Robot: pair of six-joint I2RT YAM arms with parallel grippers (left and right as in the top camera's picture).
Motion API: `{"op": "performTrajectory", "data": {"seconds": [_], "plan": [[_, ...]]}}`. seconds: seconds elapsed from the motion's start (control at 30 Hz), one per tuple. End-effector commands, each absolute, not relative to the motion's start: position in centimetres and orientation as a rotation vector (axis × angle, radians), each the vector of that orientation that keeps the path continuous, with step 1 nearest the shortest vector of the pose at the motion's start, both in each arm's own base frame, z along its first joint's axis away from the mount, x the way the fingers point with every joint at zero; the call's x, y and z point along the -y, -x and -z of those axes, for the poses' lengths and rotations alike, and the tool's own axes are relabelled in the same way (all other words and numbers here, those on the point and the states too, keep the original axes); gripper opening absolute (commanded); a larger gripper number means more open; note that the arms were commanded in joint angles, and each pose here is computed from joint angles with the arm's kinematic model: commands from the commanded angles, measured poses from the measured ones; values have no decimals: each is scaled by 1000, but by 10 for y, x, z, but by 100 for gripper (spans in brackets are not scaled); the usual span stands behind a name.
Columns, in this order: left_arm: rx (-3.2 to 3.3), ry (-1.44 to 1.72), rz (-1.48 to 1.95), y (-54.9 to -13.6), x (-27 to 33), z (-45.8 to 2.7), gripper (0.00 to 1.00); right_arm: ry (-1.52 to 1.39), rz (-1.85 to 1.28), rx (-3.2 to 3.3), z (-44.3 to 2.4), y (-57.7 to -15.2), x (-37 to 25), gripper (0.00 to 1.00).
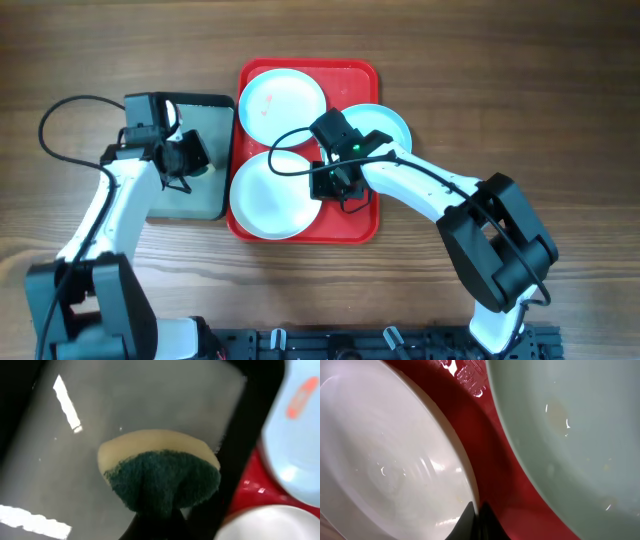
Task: Clean dirty plates on tray and stack at the side
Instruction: 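Carry the sponge back over the black tray with the left gripper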
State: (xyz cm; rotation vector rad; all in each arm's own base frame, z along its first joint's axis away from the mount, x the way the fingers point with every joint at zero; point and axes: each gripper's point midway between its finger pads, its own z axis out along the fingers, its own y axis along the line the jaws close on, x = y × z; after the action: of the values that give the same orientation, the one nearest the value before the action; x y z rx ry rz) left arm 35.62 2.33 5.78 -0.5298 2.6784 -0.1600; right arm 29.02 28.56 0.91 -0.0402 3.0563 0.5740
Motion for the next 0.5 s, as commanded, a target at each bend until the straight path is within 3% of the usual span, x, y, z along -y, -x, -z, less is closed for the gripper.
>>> {"op": "performTrajectory", "data": {"seconds": [0.0, 0.23, 0.33, 0.4, 0.47], "plan": [[-2708, 570, 94, -355, -33, -37, 4, 75, -590, -3074, -4, -285, -289, 4], [-2742, 577, 92, -356, -32, -18, 6, 75, -590, -3074, -4, -285, -289, 4], [-2742, 577, 91, -356, -33, -18, 38, 77, -588, -3074, -4, -285, -289, 5], [-2742, 577, 91, -356, -33, -18, 46, 77, -589, -3073, -4, -285, -289, 8], [-2743, 578, 91, -356, -33, -18, 60, 76, -590, -3073, -4, -285, -289, 13]]}}
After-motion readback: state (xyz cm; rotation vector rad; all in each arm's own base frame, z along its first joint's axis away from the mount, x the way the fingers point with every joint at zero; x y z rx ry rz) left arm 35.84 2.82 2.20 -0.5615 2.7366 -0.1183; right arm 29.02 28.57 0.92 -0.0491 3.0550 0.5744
